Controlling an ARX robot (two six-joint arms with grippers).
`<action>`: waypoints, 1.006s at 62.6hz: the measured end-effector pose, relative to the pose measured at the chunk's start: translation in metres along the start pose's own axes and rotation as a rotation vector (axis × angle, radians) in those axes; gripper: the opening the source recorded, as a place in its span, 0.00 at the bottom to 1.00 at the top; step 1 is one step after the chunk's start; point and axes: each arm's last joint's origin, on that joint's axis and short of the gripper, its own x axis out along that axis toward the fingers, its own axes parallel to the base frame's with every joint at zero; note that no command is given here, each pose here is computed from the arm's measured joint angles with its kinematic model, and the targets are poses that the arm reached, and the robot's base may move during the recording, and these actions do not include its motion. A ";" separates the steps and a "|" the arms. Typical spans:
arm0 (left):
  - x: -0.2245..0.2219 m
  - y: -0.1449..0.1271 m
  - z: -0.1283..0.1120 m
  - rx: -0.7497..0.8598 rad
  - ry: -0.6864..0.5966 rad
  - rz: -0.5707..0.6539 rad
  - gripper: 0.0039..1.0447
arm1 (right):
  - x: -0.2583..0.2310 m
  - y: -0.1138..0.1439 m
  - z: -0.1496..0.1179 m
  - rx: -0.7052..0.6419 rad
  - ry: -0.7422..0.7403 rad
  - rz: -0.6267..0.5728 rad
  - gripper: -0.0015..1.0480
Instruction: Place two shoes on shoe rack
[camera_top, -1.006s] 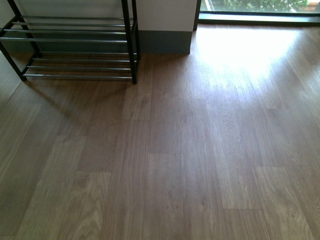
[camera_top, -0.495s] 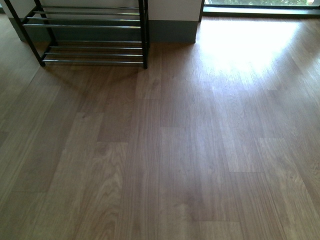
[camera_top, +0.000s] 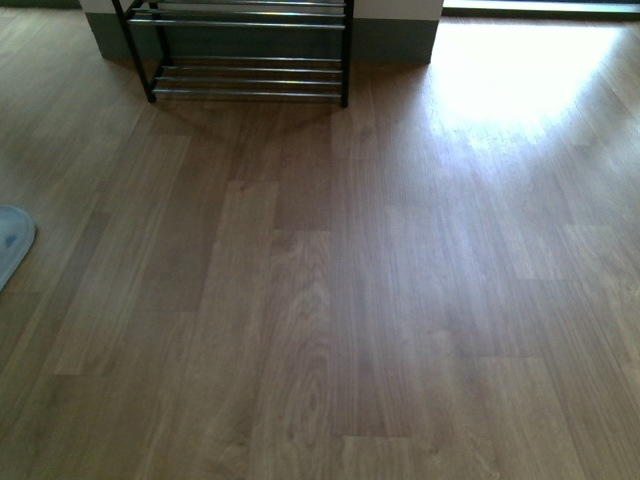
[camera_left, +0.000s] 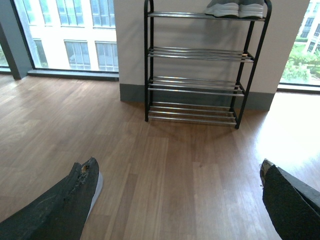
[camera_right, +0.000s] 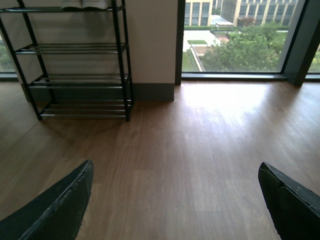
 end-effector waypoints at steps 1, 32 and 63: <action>0.000 0.000 0.000 0.000 0.000 0.000 0.91 | 0.000 0.000 0.000 0.000 0.000 -0.001 0.91; 0.000 0.000 0.000 0.000 0.000 0.002 0.91 | 0.000 0.000 0.000 0.000 0.000 0.003 0.91; 0.000 0.000 0.000 0.001 0.000 0.005 0.91 | 0.000 0.000 0.000 0.000 0.000 0.003 0.91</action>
